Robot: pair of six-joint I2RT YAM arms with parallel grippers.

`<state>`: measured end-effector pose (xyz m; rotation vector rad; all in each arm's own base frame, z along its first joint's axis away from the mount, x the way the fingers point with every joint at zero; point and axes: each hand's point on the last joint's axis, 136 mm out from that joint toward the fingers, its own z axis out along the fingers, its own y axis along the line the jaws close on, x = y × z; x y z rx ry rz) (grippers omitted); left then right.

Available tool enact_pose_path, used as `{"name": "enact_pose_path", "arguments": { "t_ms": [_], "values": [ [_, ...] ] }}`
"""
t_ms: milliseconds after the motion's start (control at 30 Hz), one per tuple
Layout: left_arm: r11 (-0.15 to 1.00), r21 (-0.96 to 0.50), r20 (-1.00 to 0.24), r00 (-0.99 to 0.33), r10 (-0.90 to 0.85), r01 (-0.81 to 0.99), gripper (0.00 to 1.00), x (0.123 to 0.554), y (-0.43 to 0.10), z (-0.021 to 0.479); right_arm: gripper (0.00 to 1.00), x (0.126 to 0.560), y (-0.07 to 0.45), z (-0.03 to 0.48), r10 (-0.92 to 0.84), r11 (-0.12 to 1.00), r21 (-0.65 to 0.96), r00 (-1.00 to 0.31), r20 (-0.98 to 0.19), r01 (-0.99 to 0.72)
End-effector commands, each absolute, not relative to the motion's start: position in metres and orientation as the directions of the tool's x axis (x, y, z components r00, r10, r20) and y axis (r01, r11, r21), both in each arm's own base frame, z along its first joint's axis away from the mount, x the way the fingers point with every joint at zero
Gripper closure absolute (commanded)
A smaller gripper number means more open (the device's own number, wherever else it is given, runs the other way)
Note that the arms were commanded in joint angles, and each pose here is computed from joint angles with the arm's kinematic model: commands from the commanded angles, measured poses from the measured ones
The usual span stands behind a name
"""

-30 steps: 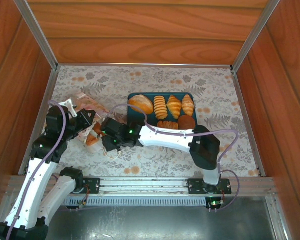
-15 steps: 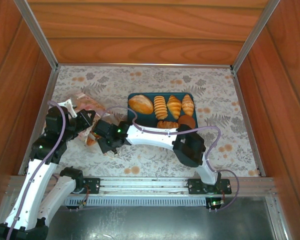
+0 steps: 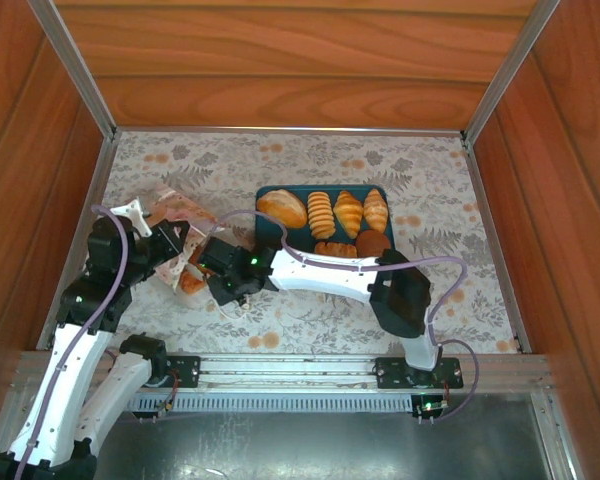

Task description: Take the fake bread out of the paper bag

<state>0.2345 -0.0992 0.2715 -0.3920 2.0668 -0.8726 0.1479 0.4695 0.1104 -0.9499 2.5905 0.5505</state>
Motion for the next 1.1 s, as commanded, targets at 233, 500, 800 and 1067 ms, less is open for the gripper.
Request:
{"name": "enact_pose_path", "arguments": {
  "t_ms": [233,500,800,1067],
  "values": [
    [0.708,-0.701,-0.603,-0.600,-0.526,0.084,1.00,0.235,-0.105,0.283,0.62,0.147,0.459,0.122,-0.696,0.554,0.138,-0.548,-0.463,-0.821],
    [0.703,-0.705,-0.594,-0.619,-0.514,0.093,1.00,0.234,-0.109,0.280,0.53,0.153,0.450,0.107,-0.798,0.479,0.021,-0.446,-0.405,-0.877],
    [0.696,-0.712,-0.590,-0.619,-0.519,0.095,1.00,0.233,-0.109,0.282,0.35,0.149,0.460,0.113,-0.686,0.618,0.128,-0.612,-0.395,-0.776],
    [0.694,-0.713,-0.593,-0.611,-0.525,0.096,1.00,0.231,-0.108,0.284,0.31,0.135,0.459,0.109,-0.629,0.674,0.211,-0.700,-0.339,-0.708]
  ]
}}
